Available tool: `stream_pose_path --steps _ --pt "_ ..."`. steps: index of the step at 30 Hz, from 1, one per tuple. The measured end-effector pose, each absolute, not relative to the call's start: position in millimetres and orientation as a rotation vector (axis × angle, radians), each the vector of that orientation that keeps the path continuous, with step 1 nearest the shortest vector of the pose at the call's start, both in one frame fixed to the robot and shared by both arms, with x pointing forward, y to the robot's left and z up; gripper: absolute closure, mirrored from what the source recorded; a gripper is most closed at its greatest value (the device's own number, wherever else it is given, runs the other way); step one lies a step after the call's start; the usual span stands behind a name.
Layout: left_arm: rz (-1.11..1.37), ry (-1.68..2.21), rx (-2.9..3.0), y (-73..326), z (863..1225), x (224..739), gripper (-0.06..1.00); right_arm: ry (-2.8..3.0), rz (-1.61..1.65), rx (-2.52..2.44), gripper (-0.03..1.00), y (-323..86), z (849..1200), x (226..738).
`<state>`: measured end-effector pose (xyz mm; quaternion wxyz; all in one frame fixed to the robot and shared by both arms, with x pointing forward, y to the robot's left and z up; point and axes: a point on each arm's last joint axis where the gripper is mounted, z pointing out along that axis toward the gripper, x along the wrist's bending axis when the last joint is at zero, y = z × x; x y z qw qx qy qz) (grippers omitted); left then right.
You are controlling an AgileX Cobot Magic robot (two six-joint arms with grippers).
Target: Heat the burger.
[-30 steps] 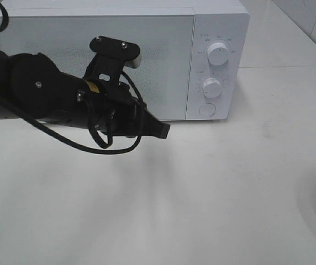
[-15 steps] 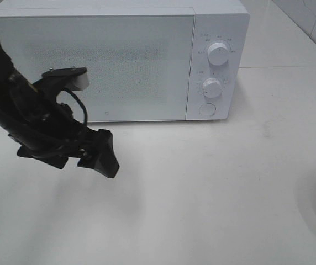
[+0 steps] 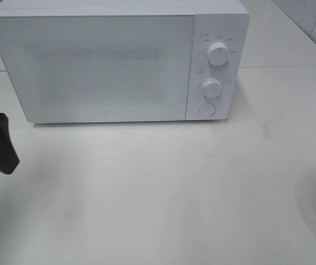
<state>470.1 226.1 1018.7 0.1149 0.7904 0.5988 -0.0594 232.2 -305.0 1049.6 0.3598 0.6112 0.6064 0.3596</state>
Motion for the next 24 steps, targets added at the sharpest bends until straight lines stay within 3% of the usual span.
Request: stream_pose_path --steps 11,24 --pt "-0.1 1.998 2.114 276 1017 427 -0.04 1.563 0.927 1.576 0.2 -305 1050 232" --pt "0.166 1.896 2.058 284 1027 358 -0.04 1.563 0.927 1.576 0.2 -305 1050 232"
